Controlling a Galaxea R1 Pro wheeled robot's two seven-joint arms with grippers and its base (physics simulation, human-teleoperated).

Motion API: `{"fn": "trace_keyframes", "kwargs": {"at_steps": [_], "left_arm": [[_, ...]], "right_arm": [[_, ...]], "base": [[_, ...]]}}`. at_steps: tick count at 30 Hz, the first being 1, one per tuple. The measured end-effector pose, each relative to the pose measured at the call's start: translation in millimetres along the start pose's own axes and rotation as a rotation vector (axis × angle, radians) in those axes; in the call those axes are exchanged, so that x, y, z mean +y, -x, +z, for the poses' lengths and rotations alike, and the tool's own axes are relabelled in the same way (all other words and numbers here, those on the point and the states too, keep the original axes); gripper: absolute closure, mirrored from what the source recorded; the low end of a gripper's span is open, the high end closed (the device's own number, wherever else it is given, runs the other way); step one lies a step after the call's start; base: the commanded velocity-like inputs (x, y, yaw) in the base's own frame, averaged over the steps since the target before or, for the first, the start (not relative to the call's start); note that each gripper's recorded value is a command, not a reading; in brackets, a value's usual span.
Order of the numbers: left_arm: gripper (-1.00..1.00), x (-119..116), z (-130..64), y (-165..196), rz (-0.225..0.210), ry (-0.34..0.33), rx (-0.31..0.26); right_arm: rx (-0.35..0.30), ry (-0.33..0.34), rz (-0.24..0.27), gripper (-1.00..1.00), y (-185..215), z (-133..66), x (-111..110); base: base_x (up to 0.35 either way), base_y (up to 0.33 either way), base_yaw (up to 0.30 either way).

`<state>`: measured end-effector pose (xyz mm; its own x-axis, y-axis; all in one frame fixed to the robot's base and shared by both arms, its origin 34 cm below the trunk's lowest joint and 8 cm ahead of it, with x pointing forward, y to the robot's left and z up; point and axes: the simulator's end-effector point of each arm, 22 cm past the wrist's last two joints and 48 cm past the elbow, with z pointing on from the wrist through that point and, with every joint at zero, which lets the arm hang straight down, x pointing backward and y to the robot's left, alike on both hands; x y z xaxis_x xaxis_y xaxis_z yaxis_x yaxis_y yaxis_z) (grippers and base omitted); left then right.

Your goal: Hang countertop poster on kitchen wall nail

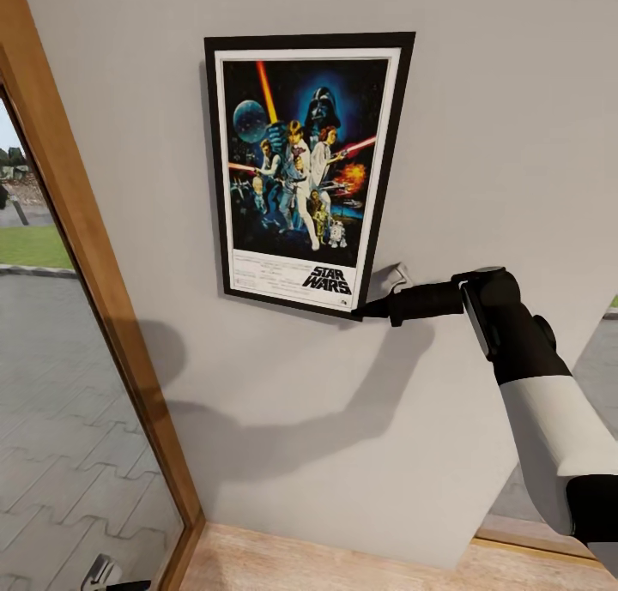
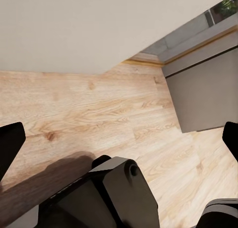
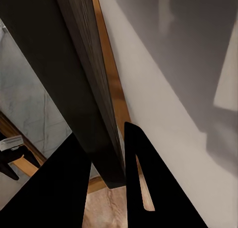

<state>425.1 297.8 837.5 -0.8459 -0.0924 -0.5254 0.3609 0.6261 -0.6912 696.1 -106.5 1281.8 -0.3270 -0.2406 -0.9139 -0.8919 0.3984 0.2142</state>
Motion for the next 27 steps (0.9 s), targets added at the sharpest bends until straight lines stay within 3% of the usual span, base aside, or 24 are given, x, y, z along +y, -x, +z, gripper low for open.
{"fn": "trace_keyframes", "kwargs": {"at_steps": [27], "left_arm": [[-1.0, 0.2, 0.0, -0.1, 0.0, 0.001, 0.0]], "right_arm": [[0.0, 0.0, -0.003, 1.0, -0.4, 0.8, 0.1]], "base": [[0.0, 0.0, 0.0]]}}
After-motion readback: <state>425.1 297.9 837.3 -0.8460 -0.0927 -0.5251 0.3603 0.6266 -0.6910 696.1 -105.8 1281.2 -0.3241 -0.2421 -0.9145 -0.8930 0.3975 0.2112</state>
